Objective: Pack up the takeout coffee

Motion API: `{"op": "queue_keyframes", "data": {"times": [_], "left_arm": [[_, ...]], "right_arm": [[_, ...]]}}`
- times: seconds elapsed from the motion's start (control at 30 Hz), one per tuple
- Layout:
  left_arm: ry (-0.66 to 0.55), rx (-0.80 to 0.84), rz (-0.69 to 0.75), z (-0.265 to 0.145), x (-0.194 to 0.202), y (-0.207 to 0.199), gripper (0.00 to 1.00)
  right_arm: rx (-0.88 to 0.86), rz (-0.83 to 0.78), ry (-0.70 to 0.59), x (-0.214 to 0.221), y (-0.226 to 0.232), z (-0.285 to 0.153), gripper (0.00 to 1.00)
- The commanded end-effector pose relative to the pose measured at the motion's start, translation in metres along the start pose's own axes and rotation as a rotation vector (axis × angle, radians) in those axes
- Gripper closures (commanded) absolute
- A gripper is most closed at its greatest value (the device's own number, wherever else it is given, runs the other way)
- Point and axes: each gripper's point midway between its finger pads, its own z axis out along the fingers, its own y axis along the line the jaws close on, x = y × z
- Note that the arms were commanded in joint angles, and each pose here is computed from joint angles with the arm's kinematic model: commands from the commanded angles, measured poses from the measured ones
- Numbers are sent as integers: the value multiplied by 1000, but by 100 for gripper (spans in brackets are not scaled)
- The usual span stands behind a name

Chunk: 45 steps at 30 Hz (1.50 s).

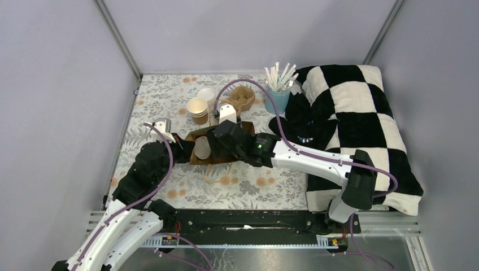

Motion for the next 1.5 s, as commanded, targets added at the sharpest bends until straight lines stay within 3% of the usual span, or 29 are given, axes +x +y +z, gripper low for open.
{"op": "queue_keyframes", "data": {"times": [0.0, 0.23, 0.67, 1.17, 1.47], "left_arm": [[-63, 64, -58, -9, -8, -10, 100], [-40, 97, -110, -16, 6, -11, 100], [-43, 127, -83, -3, 26, -7, 100], [-7, 180, -128, -11, 34, -16, 100], [2, 221, -125, -14, 36, -22, 100]], "right_arm": [[42, 107, -32, -7, 12, 4, 24], [85, 129, 14, 17, 14, 6, 35], [162, 82, 89, 70, 8, -15, 36], [222, 238, -124, 7, 14, 27, 22], [226, 269, -144, 14, 19, 61, 28]]}}
